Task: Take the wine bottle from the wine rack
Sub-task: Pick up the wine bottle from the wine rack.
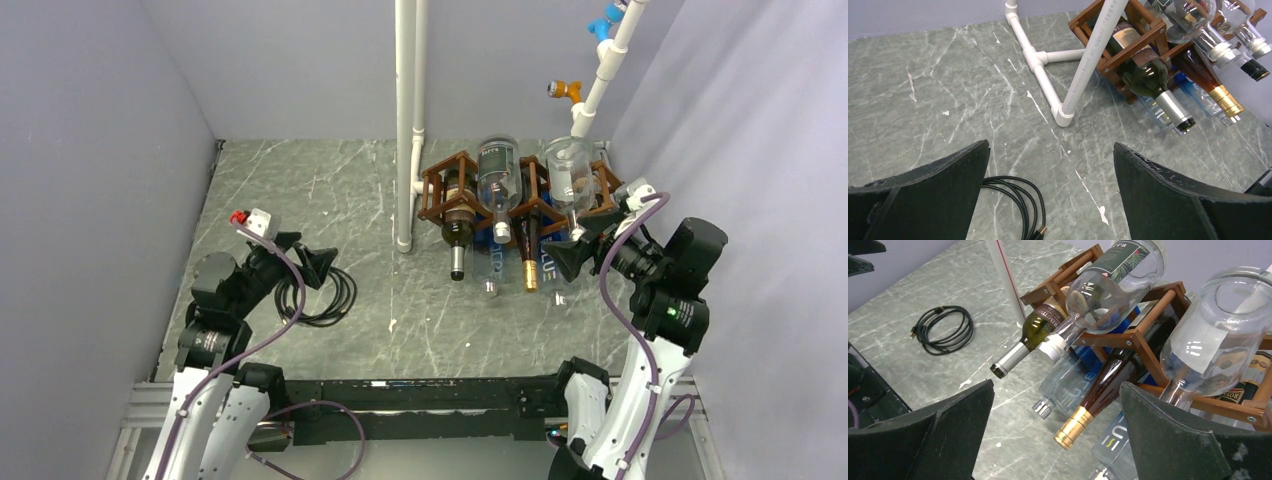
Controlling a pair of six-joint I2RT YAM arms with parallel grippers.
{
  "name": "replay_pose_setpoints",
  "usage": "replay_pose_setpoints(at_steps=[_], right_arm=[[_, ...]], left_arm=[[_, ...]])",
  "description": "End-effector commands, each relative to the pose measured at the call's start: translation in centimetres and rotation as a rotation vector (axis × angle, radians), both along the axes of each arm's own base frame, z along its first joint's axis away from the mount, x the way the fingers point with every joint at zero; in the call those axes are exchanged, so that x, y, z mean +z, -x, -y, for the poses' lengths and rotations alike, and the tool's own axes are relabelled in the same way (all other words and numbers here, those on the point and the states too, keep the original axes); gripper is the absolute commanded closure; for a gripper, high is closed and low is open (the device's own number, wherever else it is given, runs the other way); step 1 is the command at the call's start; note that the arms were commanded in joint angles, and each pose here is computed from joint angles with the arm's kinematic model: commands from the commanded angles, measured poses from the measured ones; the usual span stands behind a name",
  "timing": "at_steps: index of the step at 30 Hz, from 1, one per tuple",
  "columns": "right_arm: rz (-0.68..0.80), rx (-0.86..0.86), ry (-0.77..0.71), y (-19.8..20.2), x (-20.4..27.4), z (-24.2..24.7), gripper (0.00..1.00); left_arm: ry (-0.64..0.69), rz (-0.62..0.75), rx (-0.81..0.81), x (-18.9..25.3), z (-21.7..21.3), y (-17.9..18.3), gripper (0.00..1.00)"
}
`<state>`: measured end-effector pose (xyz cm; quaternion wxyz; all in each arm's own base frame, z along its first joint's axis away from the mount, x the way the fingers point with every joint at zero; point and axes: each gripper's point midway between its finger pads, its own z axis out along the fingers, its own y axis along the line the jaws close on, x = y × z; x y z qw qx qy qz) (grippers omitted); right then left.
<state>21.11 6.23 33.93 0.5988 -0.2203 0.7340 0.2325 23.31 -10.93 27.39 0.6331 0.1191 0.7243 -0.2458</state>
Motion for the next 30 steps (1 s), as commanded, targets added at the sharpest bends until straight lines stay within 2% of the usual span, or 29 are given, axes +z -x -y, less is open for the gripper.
replay_pose_setpoints(at_steps=[1,14,30], right_arm=[[0.060,0.041,0.002,0.4,0.8,-0.6,0.00],[0.042,0.073,-0.016,-0.5,1.0,-0.4,0.00],[-0.017,0.000,0.043,-1.3,-0.7,1.1,0.00]], left_arm=[[0.020,0.015,-0.053,0.5,0.8,-0.2,0.01],[0.018,-0.012,-0.063,-0.3,0.4,-1.0,0.01],[0.029,-0.072,-0.077,-1.5,0.7,-1.9,0.01]])
